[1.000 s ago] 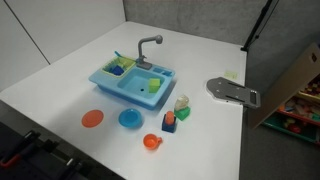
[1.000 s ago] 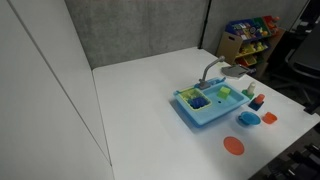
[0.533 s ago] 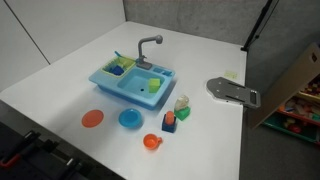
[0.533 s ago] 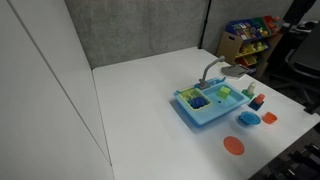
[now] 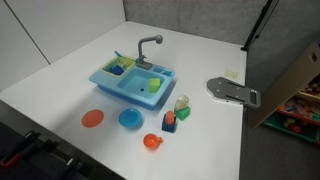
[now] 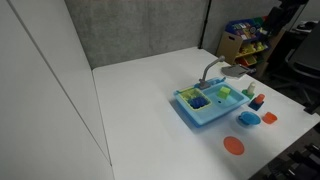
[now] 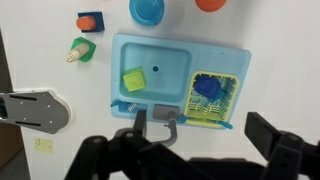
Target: Remove the light green toy block from the sink
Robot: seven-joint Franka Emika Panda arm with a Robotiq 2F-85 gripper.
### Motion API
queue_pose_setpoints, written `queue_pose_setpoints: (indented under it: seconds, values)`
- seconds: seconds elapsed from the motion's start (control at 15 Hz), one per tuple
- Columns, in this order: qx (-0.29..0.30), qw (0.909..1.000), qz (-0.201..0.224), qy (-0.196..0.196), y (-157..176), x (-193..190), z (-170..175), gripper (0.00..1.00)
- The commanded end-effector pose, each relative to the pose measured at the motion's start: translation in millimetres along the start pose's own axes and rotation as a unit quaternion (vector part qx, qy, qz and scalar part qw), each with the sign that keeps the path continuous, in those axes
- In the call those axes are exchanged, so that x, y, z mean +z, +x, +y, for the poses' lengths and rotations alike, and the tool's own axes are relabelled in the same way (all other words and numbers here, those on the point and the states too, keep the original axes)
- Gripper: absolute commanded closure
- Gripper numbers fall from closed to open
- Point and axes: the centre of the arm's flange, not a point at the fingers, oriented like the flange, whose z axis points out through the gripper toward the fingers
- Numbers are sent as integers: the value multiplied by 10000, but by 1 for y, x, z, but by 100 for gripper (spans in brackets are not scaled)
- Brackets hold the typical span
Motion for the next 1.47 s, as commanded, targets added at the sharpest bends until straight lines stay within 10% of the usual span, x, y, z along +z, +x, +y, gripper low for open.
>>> queue_pose_setpoints:
  seconds: [0.0, 1.4]
  values:
    - [425, 9990, 85, 65, 24, 18, 11, 0]
    - [1874, 9798, -633, -284, 95, 218, 59, 0]
